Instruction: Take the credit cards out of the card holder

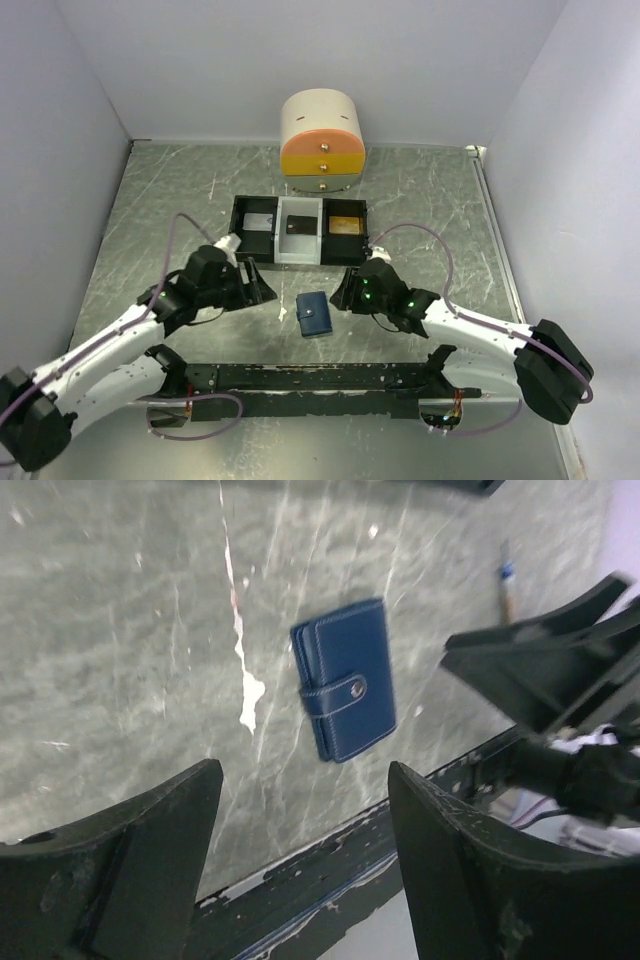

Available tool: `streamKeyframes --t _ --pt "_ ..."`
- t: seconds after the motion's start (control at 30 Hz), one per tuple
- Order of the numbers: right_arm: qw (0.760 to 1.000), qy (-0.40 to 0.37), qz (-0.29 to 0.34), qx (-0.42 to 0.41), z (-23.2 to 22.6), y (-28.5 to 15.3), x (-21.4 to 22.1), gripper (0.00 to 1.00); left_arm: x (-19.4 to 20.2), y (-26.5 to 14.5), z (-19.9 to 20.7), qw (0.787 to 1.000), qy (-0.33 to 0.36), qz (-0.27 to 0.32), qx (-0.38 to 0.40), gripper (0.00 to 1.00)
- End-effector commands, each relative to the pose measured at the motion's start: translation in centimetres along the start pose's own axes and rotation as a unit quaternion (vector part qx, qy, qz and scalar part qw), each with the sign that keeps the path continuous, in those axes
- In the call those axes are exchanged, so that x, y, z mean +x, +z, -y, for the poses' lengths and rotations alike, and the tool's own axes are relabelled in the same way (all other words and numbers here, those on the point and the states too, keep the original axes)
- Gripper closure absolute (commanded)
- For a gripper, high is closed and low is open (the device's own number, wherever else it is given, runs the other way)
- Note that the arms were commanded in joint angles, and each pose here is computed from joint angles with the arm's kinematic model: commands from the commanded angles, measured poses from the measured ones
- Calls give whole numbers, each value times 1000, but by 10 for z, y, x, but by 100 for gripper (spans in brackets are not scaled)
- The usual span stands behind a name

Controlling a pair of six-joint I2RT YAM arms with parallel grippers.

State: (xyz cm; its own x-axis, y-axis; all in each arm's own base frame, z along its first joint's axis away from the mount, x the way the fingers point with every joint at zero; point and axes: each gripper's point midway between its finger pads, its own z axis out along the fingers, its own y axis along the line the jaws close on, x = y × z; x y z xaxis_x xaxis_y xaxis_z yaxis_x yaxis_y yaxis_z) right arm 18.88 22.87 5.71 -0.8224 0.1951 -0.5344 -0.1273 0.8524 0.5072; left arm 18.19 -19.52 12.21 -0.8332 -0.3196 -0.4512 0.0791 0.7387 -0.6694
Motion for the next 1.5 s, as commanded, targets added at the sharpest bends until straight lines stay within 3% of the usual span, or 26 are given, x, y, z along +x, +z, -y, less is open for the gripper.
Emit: streamKeyframes --t 0.0,0.13,0.33,0.47,0.77,1.47 --pt "999 20 23 -39 -11 -1 -8 54 0 17 16 998 35 13 -45 24" --pt "998 26 19 -49 -10 2 -2 55 20 35 42 997 68 12 -44 29" --pt "997 37 17 -70 -13 5 3 59 56 67 50 984 126 -19 -127 29" --pt "997 40 14 -66 -11 5 6 62 67 84 62 980 144 -26 -138 29" --pt "996 53 30 -72 -5 0 7 65 72 101 43 964 172 -30 -201 30" --pt "993 39 -2 -111 -18 6 18 65 91 115 10 944 196 -63 -257 51"
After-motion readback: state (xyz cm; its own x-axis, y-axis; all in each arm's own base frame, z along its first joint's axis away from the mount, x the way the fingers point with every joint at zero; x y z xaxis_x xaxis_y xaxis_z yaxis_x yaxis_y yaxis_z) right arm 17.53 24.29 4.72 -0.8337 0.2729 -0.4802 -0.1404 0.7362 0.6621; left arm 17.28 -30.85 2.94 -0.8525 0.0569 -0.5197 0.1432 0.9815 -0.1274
